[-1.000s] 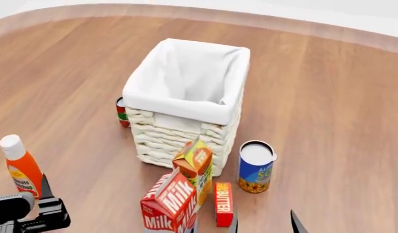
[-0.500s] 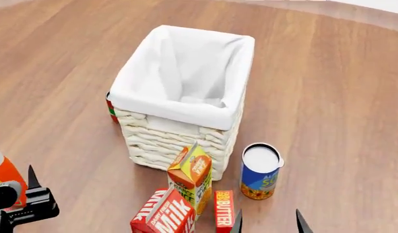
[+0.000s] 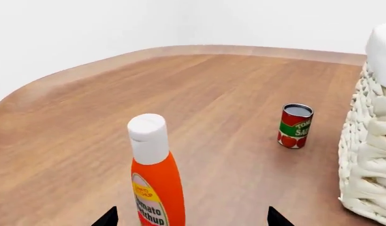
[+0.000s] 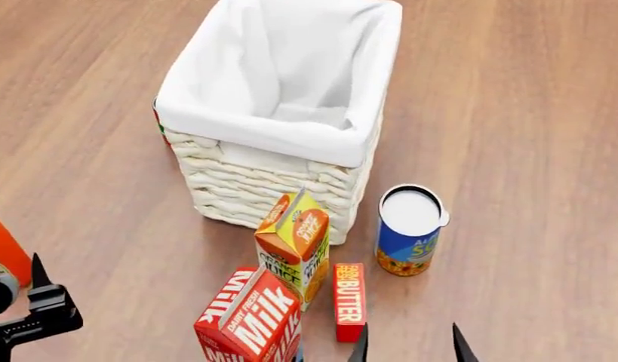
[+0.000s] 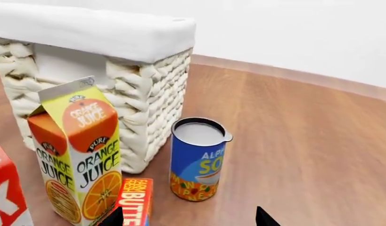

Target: Pick up the butter and put it in the basket.

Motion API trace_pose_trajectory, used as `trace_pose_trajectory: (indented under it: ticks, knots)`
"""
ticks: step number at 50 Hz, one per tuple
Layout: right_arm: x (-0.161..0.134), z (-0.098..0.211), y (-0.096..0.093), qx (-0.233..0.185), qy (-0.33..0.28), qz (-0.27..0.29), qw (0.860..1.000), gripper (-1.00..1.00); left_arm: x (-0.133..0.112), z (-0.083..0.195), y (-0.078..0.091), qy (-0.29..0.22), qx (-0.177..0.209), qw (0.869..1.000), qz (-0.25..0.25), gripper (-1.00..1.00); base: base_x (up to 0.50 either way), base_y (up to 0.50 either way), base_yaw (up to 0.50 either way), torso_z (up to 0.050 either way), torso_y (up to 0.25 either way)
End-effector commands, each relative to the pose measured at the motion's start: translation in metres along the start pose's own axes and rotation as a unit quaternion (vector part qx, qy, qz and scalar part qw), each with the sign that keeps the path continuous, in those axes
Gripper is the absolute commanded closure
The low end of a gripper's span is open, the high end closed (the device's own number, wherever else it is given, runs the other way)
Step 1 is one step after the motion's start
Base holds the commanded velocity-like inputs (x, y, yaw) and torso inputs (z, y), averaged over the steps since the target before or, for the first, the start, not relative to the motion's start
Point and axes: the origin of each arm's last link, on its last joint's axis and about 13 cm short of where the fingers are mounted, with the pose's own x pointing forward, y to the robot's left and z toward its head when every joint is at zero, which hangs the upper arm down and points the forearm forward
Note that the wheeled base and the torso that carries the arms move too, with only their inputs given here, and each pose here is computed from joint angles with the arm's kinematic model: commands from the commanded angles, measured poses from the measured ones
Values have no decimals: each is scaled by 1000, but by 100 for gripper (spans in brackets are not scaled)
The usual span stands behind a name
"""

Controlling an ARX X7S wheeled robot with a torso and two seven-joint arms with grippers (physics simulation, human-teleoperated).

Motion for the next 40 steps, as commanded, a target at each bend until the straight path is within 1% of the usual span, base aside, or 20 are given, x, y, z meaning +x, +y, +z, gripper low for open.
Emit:
trace_pose_trajectory:
  ticks: [1, 4, 12, 16, 26, 31, 32, 40]
  knots:
    - [-17, -2, 13, 18, -18, 31, 999, -100, -8, 7, 4, 4, -20, 1000, -19, -100, 0, 0, 0, 0, 0]
    - [-19, -4, 14, 14, -12, 41, 999, -100, -9, 8, 4, 3, -21, 1000, -19, -100, 0, 0, 0, 0, 0]
    - [-21, -7, 19, 21, -17, 57, 998, -100, -12, 9, 3, 3, -20, 1000, -19, -100, 0, 0, 0, 0, 0]
    - [-20, -11, 21, 25, -18, 62, 998, -100, -15, 9, 3, 3, -18, 1000, -22, -100, 0, 0, 0, 0, 0]
    - [-13, -9, 22, 21, -19, 67, 997, -100, -17, 9, 4, 2, -17, 1000, -23, -100, 0, 0, 0, 0, 0]
    - [-6, -11, 23, 23, 0, 78, 997, -100, -18, 9, 3, 2, -16, 1000, -24, -100, 0, 0, 0, 0, 0]
    - [-4, -12, 23, 28, 6, 77, 997, -100, -18, 8, 2, 2, -15, 1000, -25, -100, 0, 0, 0, 0, 0]
    - [5, -10, 23, 22, 25, 63, 997, -100, -20, 9, 3, 2, -15, 1000, -25, -100, 0, 0, 0, 0, 0]
